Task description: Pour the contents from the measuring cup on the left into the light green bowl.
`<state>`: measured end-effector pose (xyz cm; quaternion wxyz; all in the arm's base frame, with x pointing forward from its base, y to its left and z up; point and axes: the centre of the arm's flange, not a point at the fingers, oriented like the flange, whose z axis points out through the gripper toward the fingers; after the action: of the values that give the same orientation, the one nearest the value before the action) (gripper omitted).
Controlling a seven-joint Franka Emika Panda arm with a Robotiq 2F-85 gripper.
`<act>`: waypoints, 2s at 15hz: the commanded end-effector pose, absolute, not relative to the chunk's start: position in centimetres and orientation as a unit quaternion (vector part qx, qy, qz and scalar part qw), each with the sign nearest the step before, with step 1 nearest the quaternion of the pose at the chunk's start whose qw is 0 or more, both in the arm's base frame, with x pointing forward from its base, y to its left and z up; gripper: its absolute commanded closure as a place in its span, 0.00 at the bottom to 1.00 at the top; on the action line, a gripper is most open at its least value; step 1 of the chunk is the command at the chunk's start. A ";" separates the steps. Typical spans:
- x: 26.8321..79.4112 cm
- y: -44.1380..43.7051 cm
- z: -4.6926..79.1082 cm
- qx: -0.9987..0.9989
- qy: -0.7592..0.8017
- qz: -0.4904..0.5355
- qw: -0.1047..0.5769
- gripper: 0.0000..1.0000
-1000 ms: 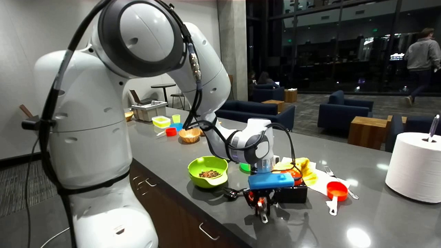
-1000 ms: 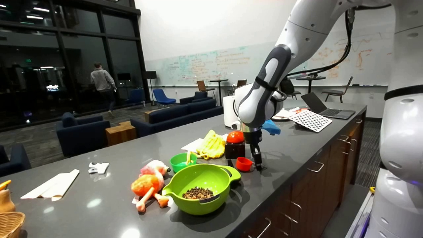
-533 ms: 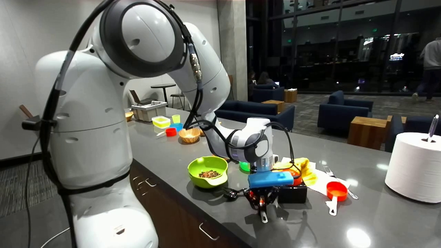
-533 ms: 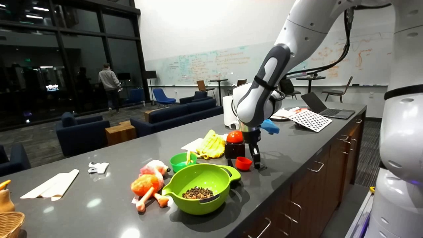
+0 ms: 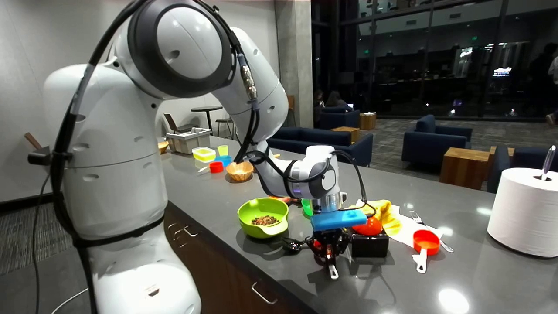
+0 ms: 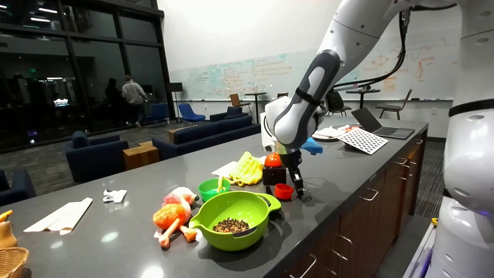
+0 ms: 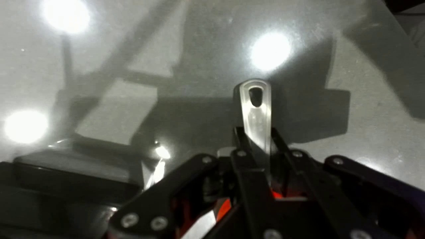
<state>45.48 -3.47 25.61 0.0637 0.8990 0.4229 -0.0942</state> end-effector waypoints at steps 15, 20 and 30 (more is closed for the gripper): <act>43.7 7.9 35.6 0.814 0.471 -0.209 0.268 0.96; 43.0 12.6 36.3 0.774 0.477 -0.265 0.320 0.96; 45.8 20.1 35.3 0.694 0.482 -0.362 0.394 0.96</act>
<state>43.47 17.94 36.24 0.3732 0.7139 0.4934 -0.3281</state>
